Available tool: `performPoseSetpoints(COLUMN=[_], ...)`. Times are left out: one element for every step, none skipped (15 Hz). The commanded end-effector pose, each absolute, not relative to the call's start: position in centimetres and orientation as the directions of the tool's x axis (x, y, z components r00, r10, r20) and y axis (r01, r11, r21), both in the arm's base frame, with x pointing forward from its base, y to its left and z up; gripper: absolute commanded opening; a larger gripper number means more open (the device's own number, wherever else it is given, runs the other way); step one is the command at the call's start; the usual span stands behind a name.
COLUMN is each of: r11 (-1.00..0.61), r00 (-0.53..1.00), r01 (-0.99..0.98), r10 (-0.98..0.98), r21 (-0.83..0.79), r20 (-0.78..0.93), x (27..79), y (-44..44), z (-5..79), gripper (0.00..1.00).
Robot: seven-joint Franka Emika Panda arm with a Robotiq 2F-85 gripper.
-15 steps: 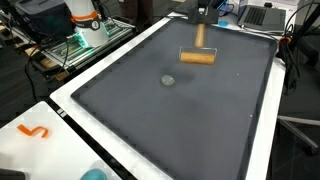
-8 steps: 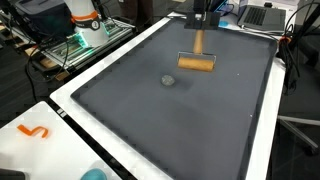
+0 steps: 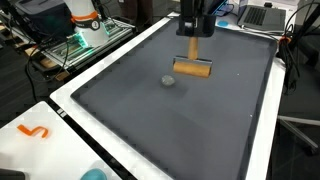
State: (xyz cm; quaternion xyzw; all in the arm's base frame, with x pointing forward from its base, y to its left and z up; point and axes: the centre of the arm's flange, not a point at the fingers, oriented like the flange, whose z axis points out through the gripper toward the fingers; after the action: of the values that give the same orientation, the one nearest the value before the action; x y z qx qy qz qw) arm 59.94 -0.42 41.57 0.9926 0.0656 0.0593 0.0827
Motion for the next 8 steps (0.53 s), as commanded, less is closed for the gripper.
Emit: performPoseSetpoints(r11=[-0.991, -0.993, -0.994, -0.993, -0.991, -0.988, -0.985, -0.981], r00=[0.983, 0.982, 0.982, 0.982, 0.98, 0.978, 0.976, 0.974], r01=[0.119, 0.117, 0.113, 0.115, 0.117, 0.128, 0.134, 0.145], r10=[0.126, 0.12, 0.112, 0.109, 0.106, 0.112, 0.113, 0.119], r21=[0.059, 0.029, 0.001, -0.03, -0.06, -0.085, -0.109, -0.129], r20=[0.137, 0.143, 0.149, 0.157, 0.166, 0.177, 0.184, 0.192], x=[58.6, 58.3, 58.1, 57.8, 57.5, 57.1, 56.7, 56.3], y=[-4.7, -5.8, -6.7, -7.8, -8.7, -9.6, -10.3, -11.1], z=[43.3, 43.5, 43.6, 43.8, 43.9, 43.9, 43.9, 43.8], gripper=[0.24, 0.24, 0.24, 0.24, 0.24, 0.24, 0.24, 0.24])
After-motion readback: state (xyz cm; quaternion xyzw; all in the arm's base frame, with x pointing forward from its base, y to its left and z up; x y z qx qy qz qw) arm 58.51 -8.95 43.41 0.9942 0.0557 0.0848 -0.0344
